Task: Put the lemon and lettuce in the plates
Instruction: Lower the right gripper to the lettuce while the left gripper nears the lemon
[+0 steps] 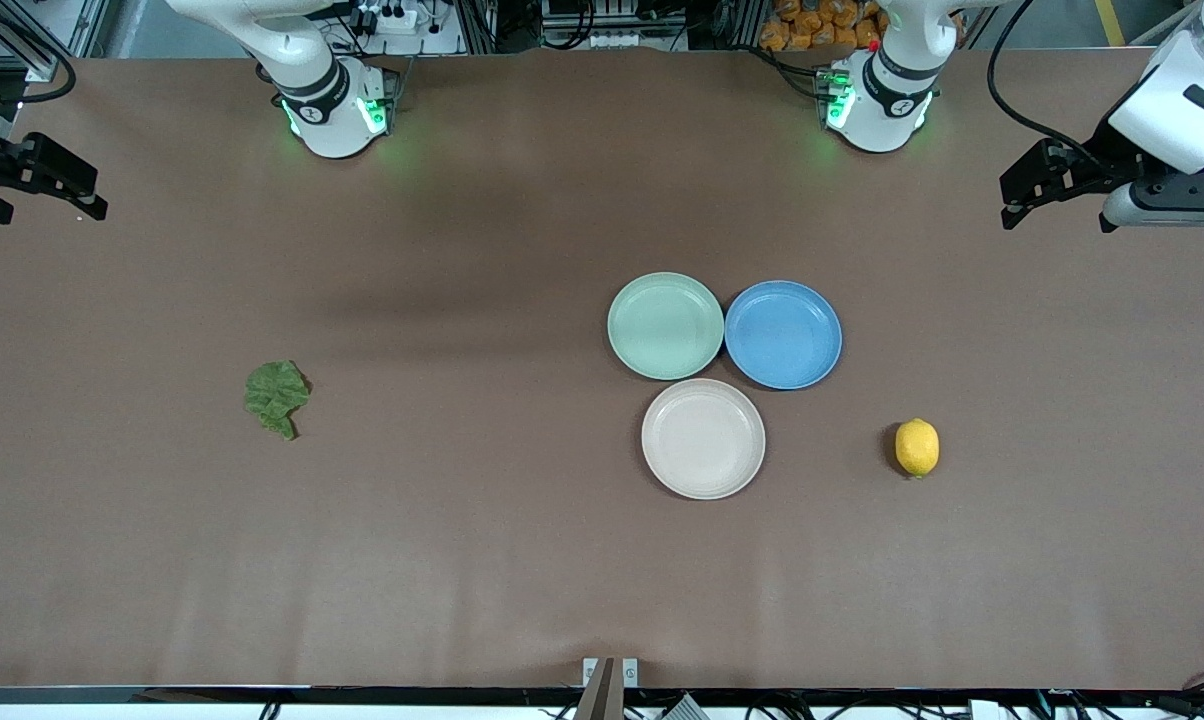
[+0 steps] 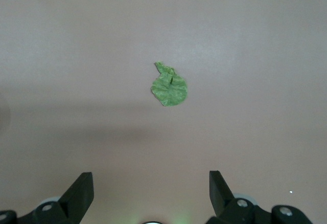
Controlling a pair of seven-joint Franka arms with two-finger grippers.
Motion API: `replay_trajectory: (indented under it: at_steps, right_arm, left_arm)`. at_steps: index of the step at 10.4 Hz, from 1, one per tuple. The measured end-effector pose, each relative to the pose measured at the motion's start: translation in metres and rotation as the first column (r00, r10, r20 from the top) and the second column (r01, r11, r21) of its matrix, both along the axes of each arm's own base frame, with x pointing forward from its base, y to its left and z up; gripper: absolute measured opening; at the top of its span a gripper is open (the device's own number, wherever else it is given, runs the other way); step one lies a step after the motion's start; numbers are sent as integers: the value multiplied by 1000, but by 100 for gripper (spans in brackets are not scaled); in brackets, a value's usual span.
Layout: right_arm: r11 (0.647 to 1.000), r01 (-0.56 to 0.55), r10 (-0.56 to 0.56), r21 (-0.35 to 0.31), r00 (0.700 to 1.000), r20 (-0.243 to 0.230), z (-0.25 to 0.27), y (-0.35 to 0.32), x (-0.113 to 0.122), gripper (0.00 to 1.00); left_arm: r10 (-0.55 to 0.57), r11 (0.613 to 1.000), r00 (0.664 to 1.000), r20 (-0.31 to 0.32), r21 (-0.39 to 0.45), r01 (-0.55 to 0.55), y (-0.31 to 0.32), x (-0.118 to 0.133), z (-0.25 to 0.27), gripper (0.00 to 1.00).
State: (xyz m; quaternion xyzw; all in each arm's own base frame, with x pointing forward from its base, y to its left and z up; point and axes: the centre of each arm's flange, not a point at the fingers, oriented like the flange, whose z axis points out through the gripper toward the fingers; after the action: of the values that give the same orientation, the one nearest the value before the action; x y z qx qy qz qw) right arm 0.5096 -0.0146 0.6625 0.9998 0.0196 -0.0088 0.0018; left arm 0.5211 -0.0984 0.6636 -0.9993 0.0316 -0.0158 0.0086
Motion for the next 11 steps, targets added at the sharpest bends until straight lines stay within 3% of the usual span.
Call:
replay_trajectory:
  at_steps: [4,8,11]
  right_arm:
    - [1000,3,-3,0,1000,0,0,-2,0,100]
    - [1000,24,-24,0,1000,7,-3,-12,1,100]
    - [1000,23,-23,0,1000,1,-35,-12,10,100]
  left_arm:
    - [0,1000,1000,-23,-2,0,0,7,-11,100]
    - [-1,1000,992,-128,-13,-1,5,65,-83,100]
    - [-5,1000,987,-160,20,9,12,107,-157,100]
